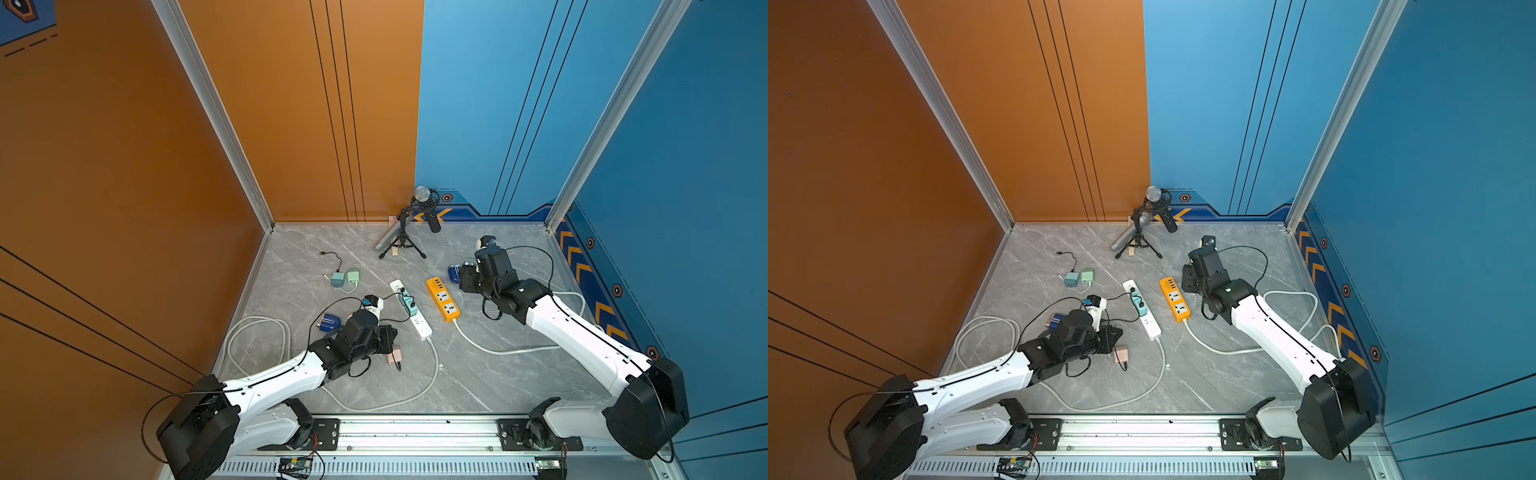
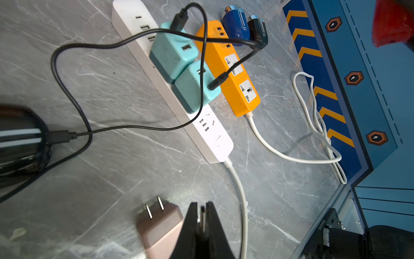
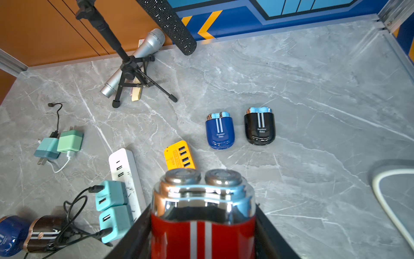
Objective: Unplug the electric shaver
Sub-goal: Place the charging cable at the center of the board.
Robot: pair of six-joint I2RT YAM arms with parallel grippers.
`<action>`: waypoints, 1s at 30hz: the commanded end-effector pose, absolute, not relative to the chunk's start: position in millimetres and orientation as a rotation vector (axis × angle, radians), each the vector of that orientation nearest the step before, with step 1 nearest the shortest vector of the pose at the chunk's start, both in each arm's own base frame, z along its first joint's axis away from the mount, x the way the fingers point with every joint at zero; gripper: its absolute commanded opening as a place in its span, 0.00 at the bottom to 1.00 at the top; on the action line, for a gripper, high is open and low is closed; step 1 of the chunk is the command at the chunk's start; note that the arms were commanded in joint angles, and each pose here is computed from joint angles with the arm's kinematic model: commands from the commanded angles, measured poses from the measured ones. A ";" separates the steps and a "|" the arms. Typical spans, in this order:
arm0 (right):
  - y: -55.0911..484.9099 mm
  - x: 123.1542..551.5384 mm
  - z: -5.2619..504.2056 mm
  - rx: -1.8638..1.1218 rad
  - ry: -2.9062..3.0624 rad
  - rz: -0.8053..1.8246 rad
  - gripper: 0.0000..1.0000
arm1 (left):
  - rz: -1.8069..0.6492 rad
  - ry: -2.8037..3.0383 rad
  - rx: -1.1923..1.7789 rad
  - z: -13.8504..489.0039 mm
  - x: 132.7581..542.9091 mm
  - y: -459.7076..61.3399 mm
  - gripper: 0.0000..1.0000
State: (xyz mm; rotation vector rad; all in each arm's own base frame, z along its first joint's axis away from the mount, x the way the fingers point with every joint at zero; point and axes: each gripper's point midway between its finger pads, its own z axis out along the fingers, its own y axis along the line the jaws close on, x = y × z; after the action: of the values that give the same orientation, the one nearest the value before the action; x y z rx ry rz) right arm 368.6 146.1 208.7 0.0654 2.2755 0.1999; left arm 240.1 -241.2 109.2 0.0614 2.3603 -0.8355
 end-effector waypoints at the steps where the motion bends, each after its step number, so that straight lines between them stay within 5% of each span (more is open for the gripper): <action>1: 135.4 370.4 205.1 -0.005 2.343 0.165 0.33 | -0.761 2.435 0.163 99.5 234.6 -237.1 0.00; 7: 116.1 383.4 199.4 0.046 2.377 0.159 0.33 | -0.749 2.488 0.227 92.1 232.5 -245.0 0.07; 13: 105.7 388.1 186.9 0.066 2.411 0.135 0.33 | -0.750 2.499 0.263 95.1 227.7 -247.0 0.22; 20: 96.4 394.7 172.0 0.048 2.460 0.072 0.33 | -0.681 2.506 0.300 104.0 225.8 -238.2 0.53; 30: 62.4 412.7 124.6 0.055 2.589 -0.101 0.34 | -0.588 2.437 0.318 140.2 238.4 -224.7 0.73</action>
State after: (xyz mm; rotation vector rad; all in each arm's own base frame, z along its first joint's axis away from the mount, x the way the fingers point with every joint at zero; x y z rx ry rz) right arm 407.9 81.7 129.4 0.0531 2.5651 -0.0091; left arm 233.3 -235.7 130.5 0.3140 2.4500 -0.6600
